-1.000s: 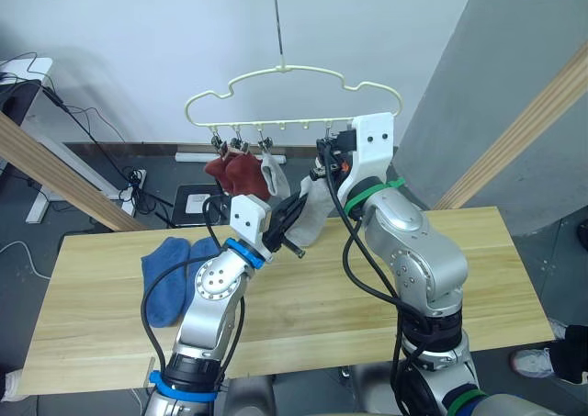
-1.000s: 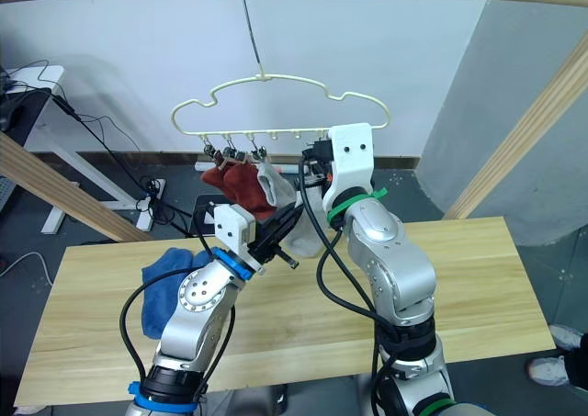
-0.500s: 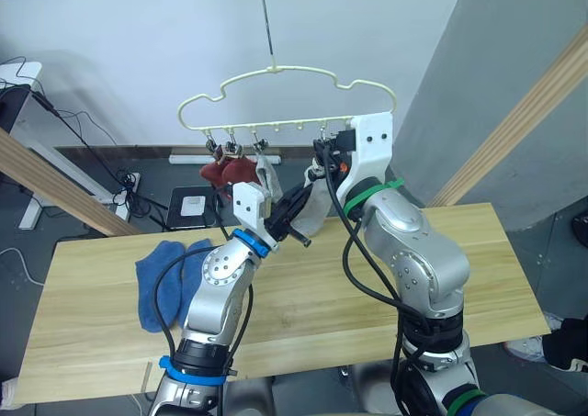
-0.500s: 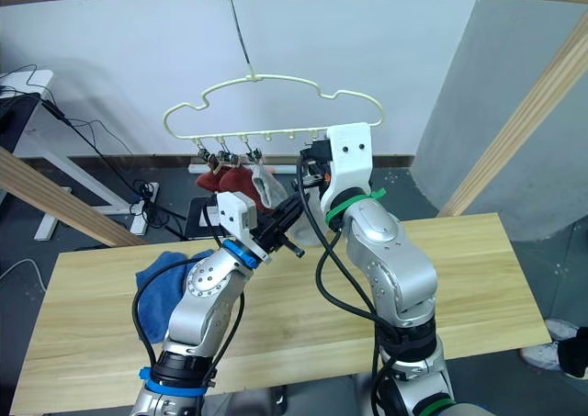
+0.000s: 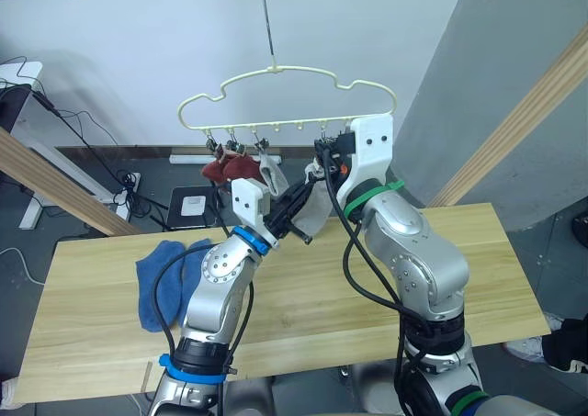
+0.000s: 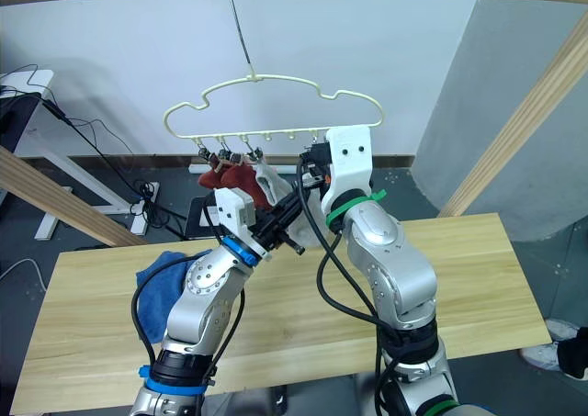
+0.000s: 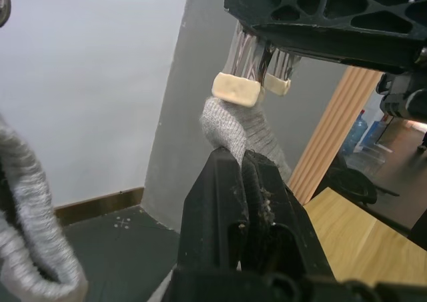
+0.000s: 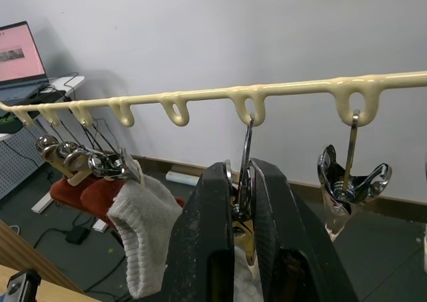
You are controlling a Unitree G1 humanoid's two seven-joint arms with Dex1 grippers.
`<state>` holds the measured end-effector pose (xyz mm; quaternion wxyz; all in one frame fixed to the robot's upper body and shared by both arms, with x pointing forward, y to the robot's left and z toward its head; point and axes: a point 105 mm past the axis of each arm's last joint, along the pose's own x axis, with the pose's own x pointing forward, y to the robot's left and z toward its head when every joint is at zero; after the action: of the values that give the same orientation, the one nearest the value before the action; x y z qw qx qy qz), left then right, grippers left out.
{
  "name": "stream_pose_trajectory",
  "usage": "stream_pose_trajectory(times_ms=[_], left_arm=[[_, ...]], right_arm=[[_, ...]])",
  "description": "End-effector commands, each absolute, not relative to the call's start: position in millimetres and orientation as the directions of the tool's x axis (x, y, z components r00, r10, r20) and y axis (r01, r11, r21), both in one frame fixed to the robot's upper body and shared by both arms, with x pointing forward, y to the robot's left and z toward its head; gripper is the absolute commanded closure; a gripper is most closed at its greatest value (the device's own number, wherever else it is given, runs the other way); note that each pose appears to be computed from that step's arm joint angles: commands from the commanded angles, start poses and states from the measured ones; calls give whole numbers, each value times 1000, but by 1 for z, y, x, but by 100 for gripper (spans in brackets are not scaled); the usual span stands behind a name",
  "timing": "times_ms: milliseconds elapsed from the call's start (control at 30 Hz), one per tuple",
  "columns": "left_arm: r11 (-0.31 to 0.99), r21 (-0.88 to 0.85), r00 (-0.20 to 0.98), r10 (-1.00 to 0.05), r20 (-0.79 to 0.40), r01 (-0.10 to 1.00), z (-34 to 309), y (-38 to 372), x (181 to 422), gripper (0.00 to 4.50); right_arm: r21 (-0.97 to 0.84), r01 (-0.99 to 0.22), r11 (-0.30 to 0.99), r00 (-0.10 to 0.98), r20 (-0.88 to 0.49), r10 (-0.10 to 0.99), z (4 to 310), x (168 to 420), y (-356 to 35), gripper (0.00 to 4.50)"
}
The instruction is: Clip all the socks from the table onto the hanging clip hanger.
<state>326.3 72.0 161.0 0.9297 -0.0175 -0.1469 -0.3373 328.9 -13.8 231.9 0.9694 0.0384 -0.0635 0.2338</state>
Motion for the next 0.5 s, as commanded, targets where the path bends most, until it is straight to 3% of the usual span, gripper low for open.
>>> stream_pose_trajectory(times_ms=[33, 367, 400, 500], left_arm=[[766, 81, 703, -621, 345, 637, 178, 70, 320, 450], [766, 86, 699, -622, 354, 638, 181, 67, 320, 450], [766, 85, 699, -621, 354, 637, 181, 67, 320, 450], [767, 88, 699, -621, 355, 636, 181, 67, 320, 450]], right_arm=[[18, -455, 890, 874, 198, 443, 242, 325, -15, 442], [38, -456, 889, 877, 191, 442, 239, 325, -15, 442], [44, -454, 890, 878, 194, 438, 239, 325, -15, 369], [52, -458, 887, 877, 187, 442, 238, 324, -15, 272]])
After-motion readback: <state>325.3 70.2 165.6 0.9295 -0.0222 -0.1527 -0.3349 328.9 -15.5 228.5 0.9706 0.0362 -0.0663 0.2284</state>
